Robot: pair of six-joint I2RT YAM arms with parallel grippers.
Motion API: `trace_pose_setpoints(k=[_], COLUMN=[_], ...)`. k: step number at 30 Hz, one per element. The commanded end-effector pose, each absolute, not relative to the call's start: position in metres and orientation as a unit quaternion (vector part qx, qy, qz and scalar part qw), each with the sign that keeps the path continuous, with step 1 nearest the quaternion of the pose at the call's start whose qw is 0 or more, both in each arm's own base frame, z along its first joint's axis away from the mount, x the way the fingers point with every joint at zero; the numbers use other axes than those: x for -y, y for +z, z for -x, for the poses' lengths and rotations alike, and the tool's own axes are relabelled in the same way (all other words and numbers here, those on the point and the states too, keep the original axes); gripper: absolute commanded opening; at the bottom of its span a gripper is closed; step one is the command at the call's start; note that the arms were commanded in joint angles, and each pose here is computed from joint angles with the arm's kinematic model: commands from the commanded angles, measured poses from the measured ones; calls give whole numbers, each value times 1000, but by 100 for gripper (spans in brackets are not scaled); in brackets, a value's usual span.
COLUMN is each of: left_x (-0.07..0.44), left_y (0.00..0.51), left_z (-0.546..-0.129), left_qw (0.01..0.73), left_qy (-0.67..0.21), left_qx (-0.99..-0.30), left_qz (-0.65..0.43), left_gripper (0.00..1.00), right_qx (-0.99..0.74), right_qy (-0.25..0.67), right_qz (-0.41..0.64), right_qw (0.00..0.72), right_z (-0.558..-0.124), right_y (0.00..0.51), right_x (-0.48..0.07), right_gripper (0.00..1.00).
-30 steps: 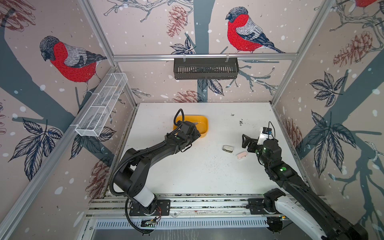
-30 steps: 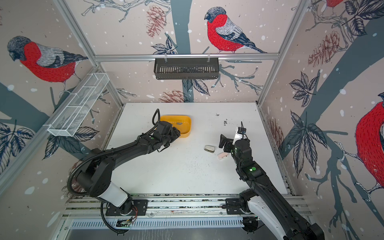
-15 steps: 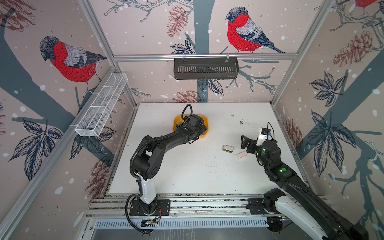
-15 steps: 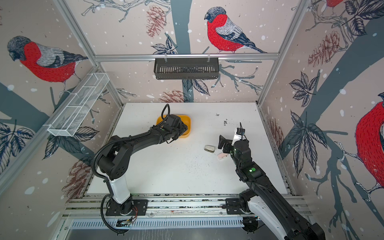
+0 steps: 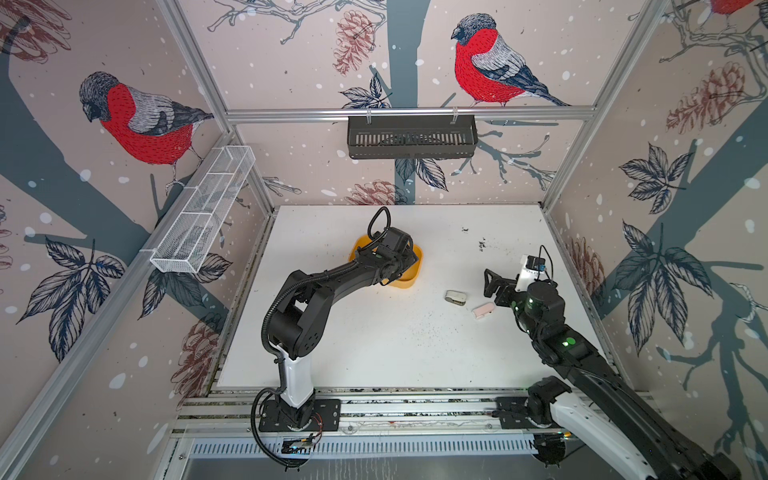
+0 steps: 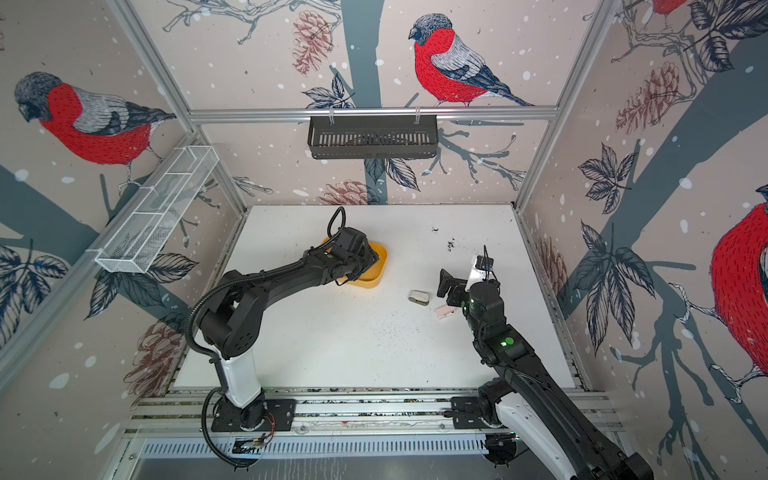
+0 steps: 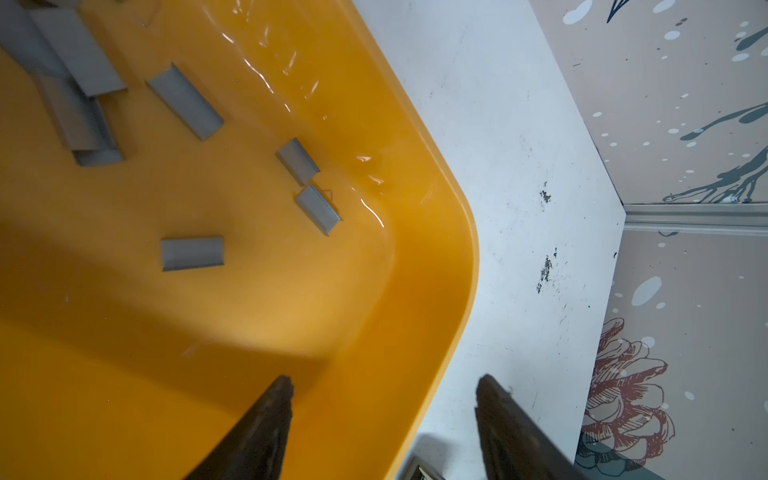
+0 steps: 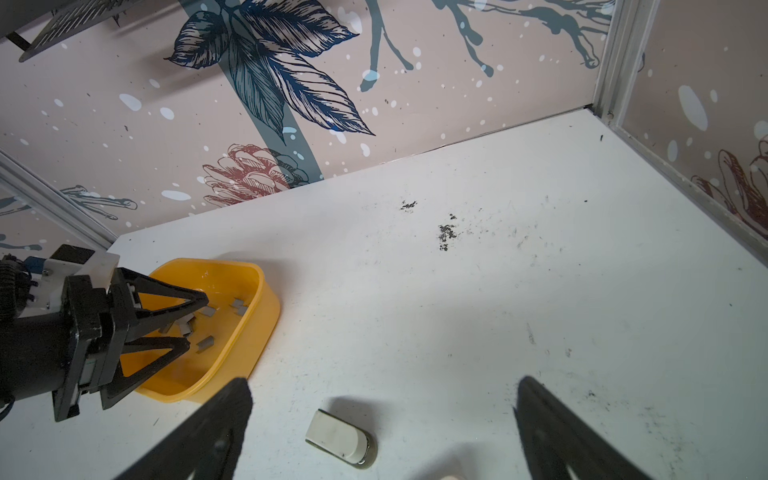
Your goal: Load the staples into the stapler
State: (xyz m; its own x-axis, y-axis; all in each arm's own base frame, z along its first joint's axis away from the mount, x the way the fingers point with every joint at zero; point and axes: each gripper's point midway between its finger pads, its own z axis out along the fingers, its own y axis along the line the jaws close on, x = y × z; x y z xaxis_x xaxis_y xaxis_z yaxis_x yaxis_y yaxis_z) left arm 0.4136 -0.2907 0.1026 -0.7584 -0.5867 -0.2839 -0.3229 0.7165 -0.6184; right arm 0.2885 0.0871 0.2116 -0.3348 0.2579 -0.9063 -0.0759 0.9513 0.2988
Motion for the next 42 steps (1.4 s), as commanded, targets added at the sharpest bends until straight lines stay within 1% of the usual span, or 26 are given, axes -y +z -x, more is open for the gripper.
trace_pose_setpoints(k=[1, 3, 5, 8, 12, 15, 17, 21, 27, 32, 34, 38, 42], left_x=[293, 305, 313, 317, 325, 325, 326, 342, 348, 352, 352, 354, 361], left_y=[109, 118, 121, 115, 102, 94, 89, 83, 74, 73, 70, 68, 67], left_z=[-411, -414, -417, -421, -424, -427, -429, -427, -425, -424, -422, -414, -403], left_qw=[241, 241, 239, 235, 224, 219, 215, 203, 210, 207, 202, 205, 205], left_qy=[-276, -288, -263, -222, -205, -181, -168, -178, -139, -104, -93, -63, -45], left_qx=[-904, -908, -924, -942, -952, -959, -962, -960, -958, -955, -955, -949, -938], left_qz=[221, 185, 140, 89, 31, -2, -18, -73, -139, -183, -196, -232, -276], left_gripper=[69, 70, 71, 70, 70, 72, 72, 69, 60, 49, 46, 37, 31], right_qx=[-798, -798, -800, -800, -799, -798, -798, -799, -803, -803, -805, -807, -806], right_qy=[147, 148, 148, 149, 149, 149, 148, 147, 145, 151, 150, 152, 156], right_qz=[-64, -64, -62, -63, -64, -66, -68, -69, -72, -75, -78, -87, -91], right_qw=[580, 580, 579, 578, 578, 580, 580, 579, 574, 572, 569, 565, 563], right_z=[-288, -288, -288, -287, -286, -285, -285, -285, -284, -283, -283, -282, -281], right_y=[216, 215, 214, 214, 216, 217, 217, 215, 213, 212, 210, 206, 205], right_x=[-85, -85, -86, -86, -85, -84, -84, -84, -82, -84, -83, -82, -83], right_gripper=[99, 99, 100, 99, 99, 99, 99, 99, 99, 100, 100, 100, 99])
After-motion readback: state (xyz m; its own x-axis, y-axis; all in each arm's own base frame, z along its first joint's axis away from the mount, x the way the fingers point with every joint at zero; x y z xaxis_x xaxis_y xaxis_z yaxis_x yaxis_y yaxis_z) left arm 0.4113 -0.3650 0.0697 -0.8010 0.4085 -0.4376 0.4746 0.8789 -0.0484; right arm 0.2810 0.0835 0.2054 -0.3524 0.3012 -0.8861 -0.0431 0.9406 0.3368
